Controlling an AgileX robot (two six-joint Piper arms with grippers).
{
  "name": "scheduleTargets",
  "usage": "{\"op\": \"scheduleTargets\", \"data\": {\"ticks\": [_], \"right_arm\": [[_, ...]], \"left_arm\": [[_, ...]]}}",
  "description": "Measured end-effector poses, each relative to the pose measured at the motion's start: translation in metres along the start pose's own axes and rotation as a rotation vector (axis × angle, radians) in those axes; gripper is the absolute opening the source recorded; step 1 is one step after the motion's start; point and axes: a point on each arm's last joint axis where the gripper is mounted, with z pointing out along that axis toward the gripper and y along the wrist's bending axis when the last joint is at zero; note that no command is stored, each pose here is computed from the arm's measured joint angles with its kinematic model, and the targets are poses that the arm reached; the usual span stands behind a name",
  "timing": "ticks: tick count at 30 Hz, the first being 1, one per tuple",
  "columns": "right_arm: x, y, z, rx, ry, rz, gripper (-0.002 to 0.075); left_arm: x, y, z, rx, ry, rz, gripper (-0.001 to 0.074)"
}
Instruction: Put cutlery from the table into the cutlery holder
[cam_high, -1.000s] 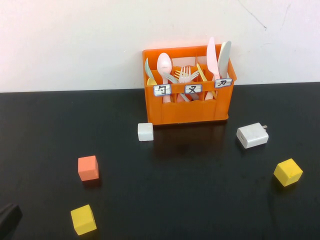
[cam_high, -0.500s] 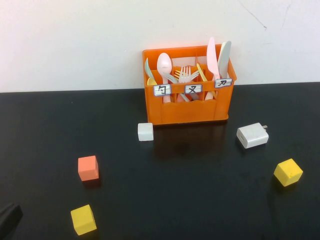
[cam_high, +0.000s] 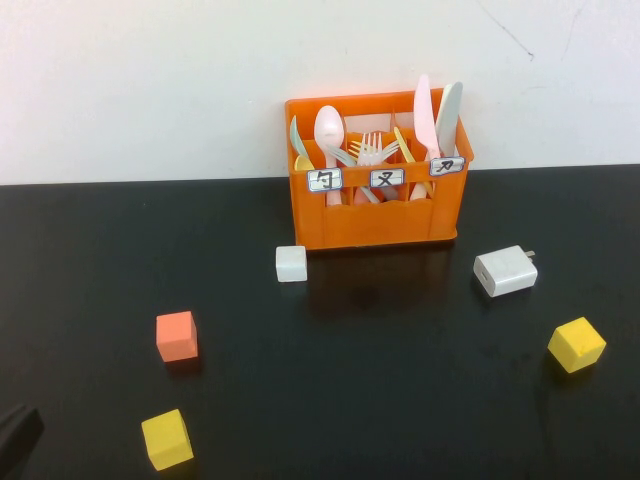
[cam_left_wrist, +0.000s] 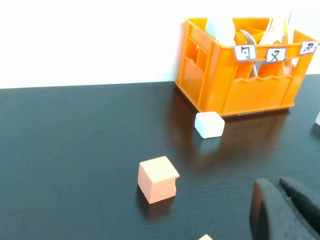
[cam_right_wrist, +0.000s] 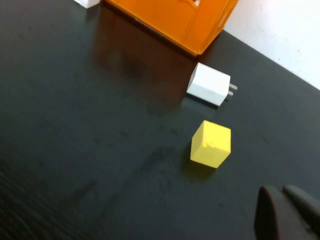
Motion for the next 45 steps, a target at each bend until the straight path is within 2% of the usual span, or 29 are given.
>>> {"op": "scheduleTargets", "data": {"ticks": [26, 28, 32, 41, 45], "right_arm": [[0.001, 0.000, 0.000, -0.001, 0.010, 0.001, -0.0001], [0.001, 0.000, 0.000, -0.001, 0.010, 0.001, -0.0001], [0.001, 0.000, 0.000, -0.001, 0.011, 0.001, -0.0001], [0.001, 0.000, 0.000, -0.001, 0.011, 0.002, -0.0001], [0.001, 0.000, 0.000, 0.000, 0.012, 0.001, -0.0001]], "left_arm": [[0.000, 0.001, 0.000, -0.007, 0.005, 0.000, -0.0001], [0.002, 0.001, 0.000, -0.013, 0.019, -0.041, -0.0001], [0.006, 0.003, -0.001, -0.059, 0.052, -0.116, -0.0001], [0.006, 0.006, 0.000, -0.131, -0.097, -0.025, -0.0001], [0.031, 0.012, -0.002, -0.158, -0.119, -0.082, -0.0001]]}}
